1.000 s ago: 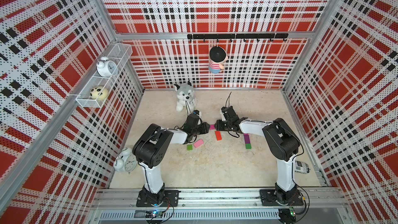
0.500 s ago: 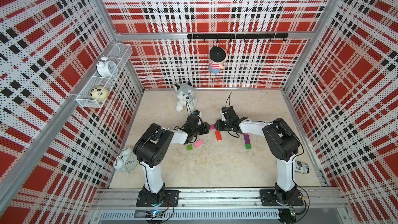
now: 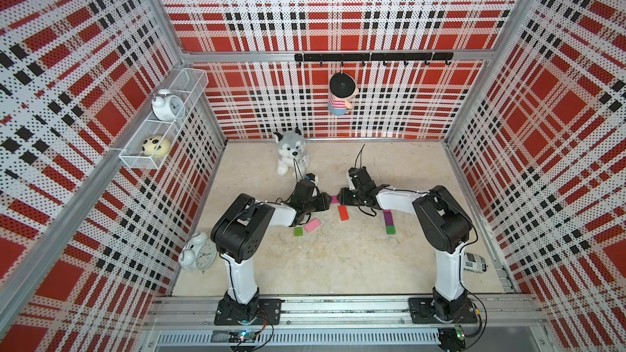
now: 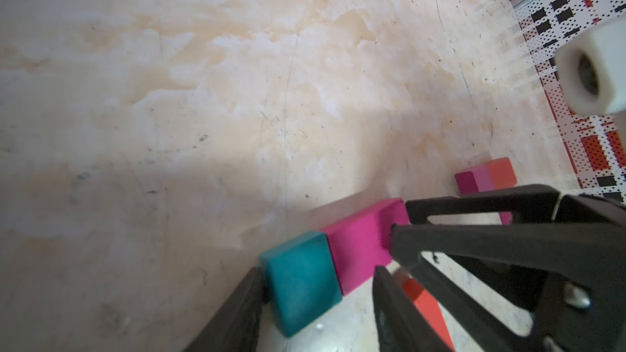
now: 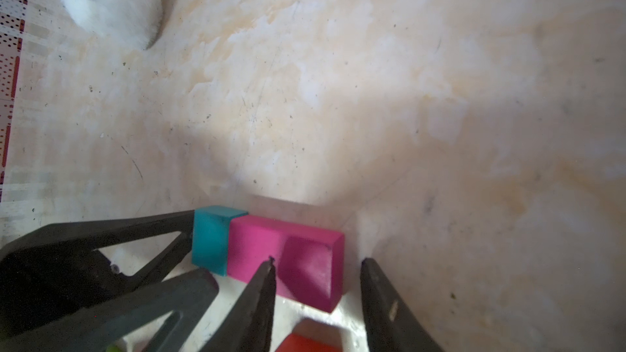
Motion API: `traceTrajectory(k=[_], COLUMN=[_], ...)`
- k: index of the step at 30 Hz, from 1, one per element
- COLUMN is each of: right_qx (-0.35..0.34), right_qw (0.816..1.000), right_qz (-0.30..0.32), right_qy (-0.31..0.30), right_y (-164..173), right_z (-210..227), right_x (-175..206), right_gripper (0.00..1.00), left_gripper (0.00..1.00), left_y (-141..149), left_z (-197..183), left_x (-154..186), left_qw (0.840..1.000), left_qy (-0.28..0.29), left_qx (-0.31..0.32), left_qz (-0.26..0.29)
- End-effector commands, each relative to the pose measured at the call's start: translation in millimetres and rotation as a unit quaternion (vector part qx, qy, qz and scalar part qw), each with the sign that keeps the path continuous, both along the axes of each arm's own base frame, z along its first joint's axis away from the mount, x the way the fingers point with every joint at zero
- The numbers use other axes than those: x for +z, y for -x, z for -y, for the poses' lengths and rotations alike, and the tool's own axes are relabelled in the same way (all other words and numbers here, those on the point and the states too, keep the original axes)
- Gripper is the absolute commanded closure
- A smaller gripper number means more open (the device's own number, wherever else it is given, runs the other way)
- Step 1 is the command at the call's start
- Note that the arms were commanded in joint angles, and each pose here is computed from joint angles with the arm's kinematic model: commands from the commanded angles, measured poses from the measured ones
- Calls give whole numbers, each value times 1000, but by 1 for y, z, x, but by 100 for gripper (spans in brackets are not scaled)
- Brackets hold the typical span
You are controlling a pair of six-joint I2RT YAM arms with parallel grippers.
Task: Assemble the number 7 with building blocks
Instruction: Adjust the building block at the center of the board.
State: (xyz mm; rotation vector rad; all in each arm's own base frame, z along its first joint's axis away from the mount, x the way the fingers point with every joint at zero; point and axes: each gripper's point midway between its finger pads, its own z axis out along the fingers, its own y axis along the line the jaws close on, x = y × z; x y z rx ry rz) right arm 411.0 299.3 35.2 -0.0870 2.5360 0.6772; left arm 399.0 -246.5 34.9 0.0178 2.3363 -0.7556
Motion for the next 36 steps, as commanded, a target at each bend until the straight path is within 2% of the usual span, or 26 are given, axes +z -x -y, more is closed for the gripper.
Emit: traceTrajectory(k=[1, 24, 29, 34, 36], right_qx=[-4, -1, -12, -9, -5], right_qw=[1000, 1000, 1000, 999, 999], right_qz=[2, -1, 15, 43, 40], right_qy=[-4, -7, -5, 6, 23], right_y=[0, 4, 2, 9, 17], right_z=[-1, -8, -4, -9, -12], right_x=[-1, 0, 13, 37, 38], right_gripper=[55, 54, 50, 45, 45], left_gripper=[45, 43, 33, 11, 7], left_y=[-4, -8, -8, -7, -7], left_z=[10, 10, 6, 0, -2], left_x=[3, 5, 10, 16, 19], left_qw=[1000, 1000, 1000, 1000, 999], left_qy=[7, 8, 4, -3, -6], left_qx=[-10, -8, 0, 6, 9], left_qz=[6, 9, 16, 28, 31])
